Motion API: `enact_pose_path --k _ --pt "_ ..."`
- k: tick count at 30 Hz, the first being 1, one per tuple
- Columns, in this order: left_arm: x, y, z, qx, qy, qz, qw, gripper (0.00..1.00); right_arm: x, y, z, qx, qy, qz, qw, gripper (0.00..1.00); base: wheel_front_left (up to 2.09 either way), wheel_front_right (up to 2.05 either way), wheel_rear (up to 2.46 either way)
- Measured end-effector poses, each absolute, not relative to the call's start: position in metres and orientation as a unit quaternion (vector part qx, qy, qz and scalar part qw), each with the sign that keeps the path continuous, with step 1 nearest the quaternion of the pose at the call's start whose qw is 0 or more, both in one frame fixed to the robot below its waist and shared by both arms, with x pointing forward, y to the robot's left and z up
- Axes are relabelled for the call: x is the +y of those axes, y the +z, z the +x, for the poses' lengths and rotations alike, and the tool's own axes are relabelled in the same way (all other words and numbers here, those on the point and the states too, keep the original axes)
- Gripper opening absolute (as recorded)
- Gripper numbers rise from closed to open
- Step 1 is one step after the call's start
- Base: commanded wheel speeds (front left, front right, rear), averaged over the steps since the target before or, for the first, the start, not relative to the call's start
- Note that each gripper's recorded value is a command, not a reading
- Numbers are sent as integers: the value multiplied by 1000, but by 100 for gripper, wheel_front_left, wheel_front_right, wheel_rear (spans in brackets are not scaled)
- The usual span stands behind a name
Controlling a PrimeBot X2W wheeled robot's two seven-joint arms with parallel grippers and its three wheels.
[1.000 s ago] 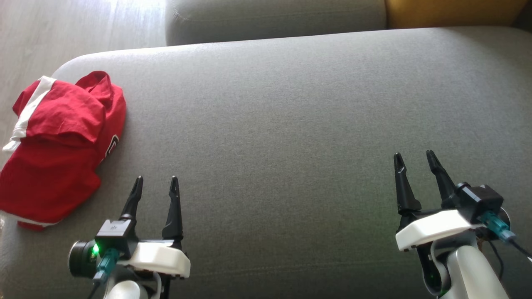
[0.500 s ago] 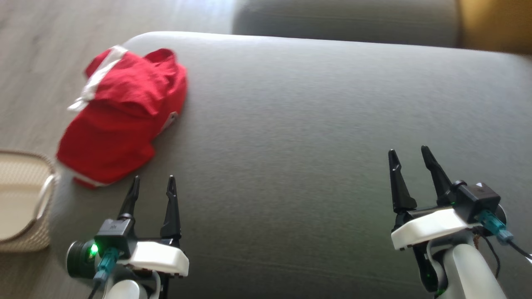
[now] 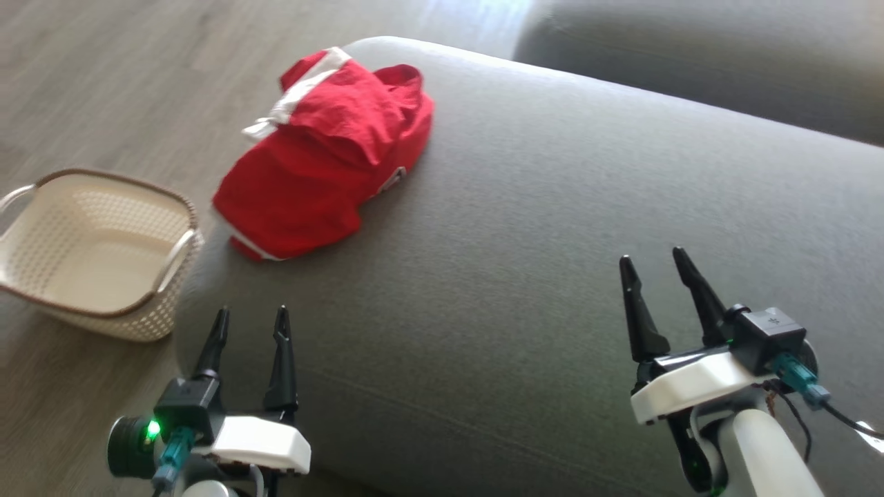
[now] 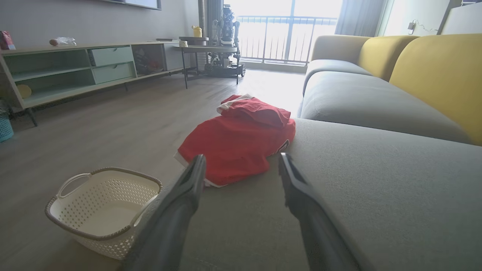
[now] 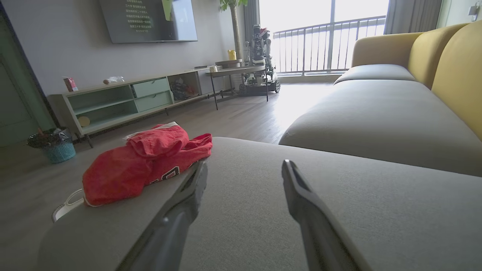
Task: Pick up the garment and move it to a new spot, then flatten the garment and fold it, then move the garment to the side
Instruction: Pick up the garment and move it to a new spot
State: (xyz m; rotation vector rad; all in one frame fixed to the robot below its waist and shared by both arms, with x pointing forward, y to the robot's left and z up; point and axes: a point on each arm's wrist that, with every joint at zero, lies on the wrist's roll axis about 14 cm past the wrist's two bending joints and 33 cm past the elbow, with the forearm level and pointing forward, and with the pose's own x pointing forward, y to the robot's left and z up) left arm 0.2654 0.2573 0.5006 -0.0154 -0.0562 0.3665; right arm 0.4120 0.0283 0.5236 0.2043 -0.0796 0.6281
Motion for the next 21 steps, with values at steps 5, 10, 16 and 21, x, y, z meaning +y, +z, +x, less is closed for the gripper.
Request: enact_pose_path --k 5,10,16,21 --pt "271 504 252 -34 209 -6 977 100 47 525 406 -37 334 101 937 100 0 0 0" --pt "272 504 250 -34 210 -6 977 100 49 523 406 -35 337 100 936 100 0 0 0" --pt "272 502 254 -29 207 -6 978 100 44 520 407 -31 331 101 938 100 0 0 0" --pt "276 504 262 -30 205 -8 978 100 40 512 409 -22 326 103 940 100 0 0 0"
